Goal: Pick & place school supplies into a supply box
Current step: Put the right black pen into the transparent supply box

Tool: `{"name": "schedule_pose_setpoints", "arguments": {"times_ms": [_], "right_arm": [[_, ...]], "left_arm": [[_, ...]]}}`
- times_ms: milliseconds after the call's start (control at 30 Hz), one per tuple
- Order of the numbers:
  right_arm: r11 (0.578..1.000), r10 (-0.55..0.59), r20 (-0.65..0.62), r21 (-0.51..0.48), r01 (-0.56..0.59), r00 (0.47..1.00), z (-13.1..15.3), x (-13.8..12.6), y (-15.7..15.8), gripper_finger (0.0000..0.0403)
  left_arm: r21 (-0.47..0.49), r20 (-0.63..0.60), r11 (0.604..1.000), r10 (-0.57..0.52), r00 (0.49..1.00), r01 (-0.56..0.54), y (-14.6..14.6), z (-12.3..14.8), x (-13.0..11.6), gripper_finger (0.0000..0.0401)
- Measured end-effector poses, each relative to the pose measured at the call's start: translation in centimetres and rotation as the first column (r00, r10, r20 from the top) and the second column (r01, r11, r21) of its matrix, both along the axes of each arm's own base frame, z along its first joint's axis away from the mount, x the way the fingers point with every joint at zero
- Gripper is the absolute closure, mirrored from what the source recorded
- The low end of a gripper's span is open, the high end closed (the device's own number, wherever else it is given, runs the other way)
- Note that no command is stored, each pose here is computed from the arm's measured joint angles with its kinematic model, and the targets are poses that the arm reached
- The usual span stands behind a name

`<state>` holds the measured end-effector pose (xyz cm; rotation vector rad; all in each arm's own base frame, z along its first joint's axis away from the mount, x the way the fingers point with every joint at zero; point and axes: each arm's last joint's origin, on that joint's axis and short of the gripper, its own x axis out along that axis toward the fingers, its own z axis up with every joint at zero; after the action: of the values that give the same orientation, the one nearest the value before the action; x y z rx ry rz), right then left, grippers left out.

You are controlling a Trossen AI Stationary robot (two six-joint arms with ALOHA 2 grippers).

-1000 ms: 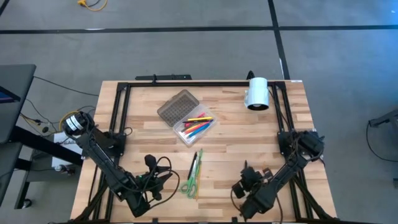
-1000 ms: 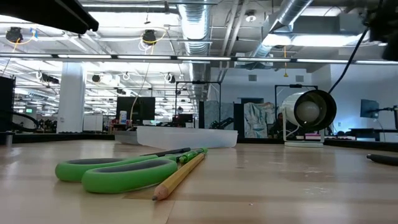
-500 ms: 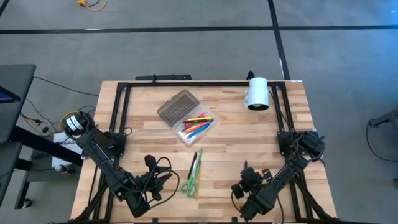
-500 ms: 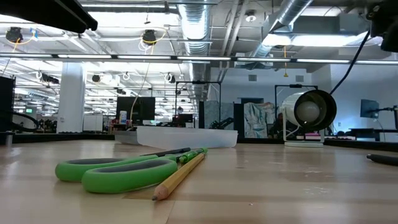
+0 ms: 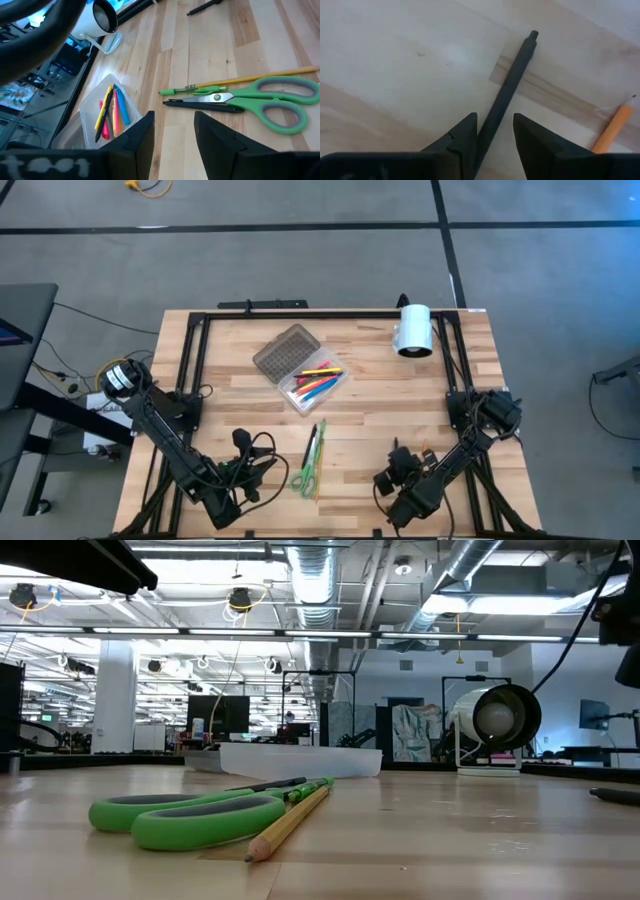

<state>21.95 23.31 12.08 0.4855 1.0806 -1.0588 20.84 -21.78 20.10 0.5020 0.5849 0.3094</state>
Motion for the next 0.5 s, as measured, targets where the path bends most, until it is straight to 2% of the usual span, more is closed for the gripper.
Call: {"name": "schedule_pose_setpoints", "arguments": {"times_ms": [333,500], "right_arm": [[1.000,0.005,0.001,-0.006,-0.005,1.000,-0.9,-0.2,-0.8,0.0282],[0.996,0.091,-0.029,0.005,-0.091,0.995,-1.3,0.0,-1.2,0.0288]], "left_arm": [[0.003,-0.003,1.000,0.000,1.000,0.000,0.0,0.0,0.0,0.0270],[0.003,-0.003,1.000,0.000,1.000,0.000,0.0,0.0,0.0,0.0270]]}}
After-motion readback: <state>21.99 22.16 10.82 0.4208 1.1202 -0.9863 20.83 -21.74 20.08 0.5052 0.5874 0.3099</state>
